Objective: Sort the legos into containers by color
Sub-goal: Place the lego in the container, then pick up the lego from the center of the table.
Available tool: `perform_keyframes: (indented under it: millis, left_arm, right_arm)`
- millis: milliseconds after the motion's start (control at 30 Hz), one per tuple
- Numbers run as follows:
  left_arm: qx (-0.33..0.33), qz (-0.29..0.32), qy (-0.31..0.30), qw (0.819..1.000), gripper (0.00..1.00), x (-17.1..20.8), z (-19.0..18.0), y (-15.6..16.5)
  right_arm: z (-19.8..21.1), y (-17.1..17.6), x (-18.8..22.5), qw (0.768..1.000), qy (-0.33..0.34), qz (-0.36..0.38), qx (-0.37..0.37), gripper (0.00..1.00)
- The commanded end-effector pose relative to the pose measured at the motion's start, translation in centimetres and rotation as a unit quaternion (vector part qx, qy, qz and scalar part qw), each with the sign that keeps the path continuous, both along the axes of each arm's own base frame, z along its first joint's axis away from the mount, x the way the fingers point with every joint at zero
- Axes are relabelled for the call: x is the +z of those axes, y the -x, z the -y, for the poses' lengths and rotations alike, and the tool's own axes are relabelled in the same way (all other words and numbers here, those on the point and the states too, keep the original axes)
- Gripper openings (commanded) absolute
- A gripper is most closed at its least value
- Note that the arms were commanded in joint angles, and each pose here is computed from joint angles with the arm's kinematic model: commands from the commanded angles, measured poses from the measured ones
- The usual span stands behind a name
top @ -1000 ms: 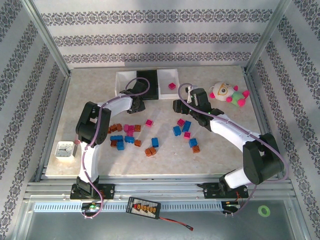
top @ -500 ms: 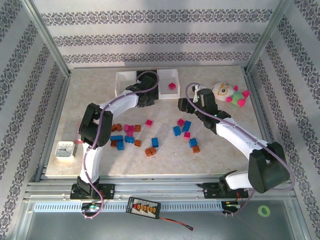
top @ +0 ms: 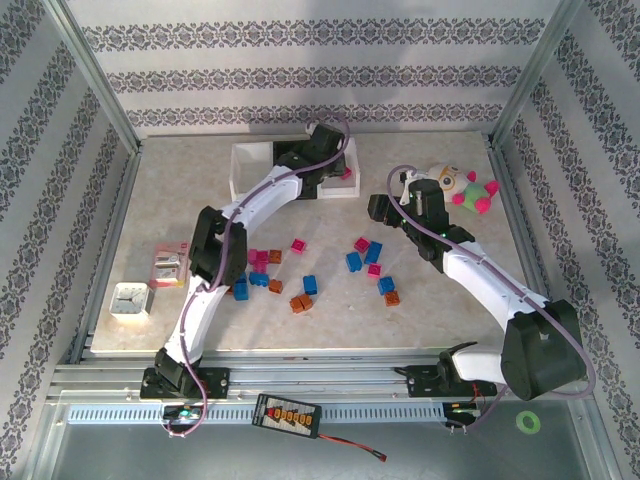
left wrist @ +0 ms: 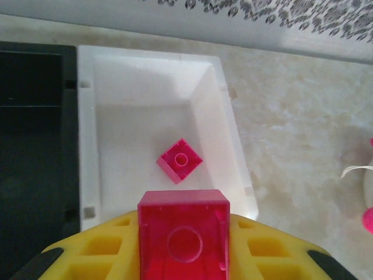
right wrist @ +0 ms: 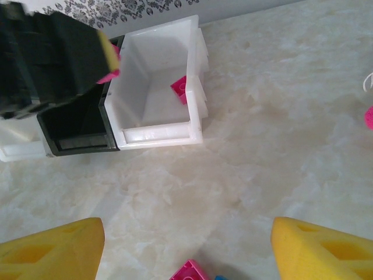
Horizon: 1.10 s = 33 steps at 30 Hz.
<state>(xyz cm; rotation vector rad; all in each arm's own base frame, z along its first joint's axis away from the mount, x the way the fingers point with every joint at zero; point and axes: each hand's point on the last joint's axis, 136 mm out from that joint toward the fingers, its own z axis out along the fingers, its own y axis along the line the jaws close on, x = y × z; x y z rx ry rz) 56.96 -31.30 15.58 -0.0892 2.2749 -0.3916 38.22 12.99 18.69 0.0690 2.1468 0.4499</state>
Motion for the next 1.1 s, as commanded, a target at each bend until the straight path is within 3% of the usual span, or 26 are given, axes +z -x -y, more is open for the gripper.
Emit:
perform_keyframes:
  millis: [0, 233, 367, 633, 700, 833, 1067]
  left_arm:
    - [-0.012, 0.028, -0.005, 1.000, 0.27, -0.1, 0.4, -2.1]
    - [-0.020, 0.040, -0.017, 0.999, 0.30, -1.2, 0.9, -3.5]
    - [-0.029, 0.040, -0.012, 0.999, 0.53, -0.5, 1.1, -3.3]
    - [-0.077, 0.090, 0.003, 0.993, 0.92, 5.4, 1.6, -1.4]
    - [-0.090, 0.114, 0.004, 0.989, 0.99, 7.3, 1.2, -0.2]
    - [-0.125, 0.165, -0.005, 0.978, 0.99, 9.4, 0.1, 3.6]
    - [-0.215, 0.185, -0.054, 0.958, 0.99, 7.7, -2.1, 13.0]
  right_arm:
    - [0.4, 0.6, -0.1, 1.000, -0.011, -0.003, -0.004, 0.76]
    - [0.6, 0.9, -0.5, 1.000, -0.015, -0.011, -0.008, 0.76]
    - [0.9, 1.2, -0.6, 1.000, -0.010, -0.019, -0.011, 0.76]
    - [1.5, 2.2, -3.5, 0.996, 0.014, -0.082, -0.031, 0.76]
    - [1.1, 2.8, -4.4, 0.994, 0.023, -0.100, -0.030, 0.77]
    - [0.2, 4.0, -6.4, 0.989, 0.042, -0.137, -0.019, 0.78]
    - [-0.7, 6.0, -10.5, 0.975, 0.064, -0.215, 0.000, 0.80]
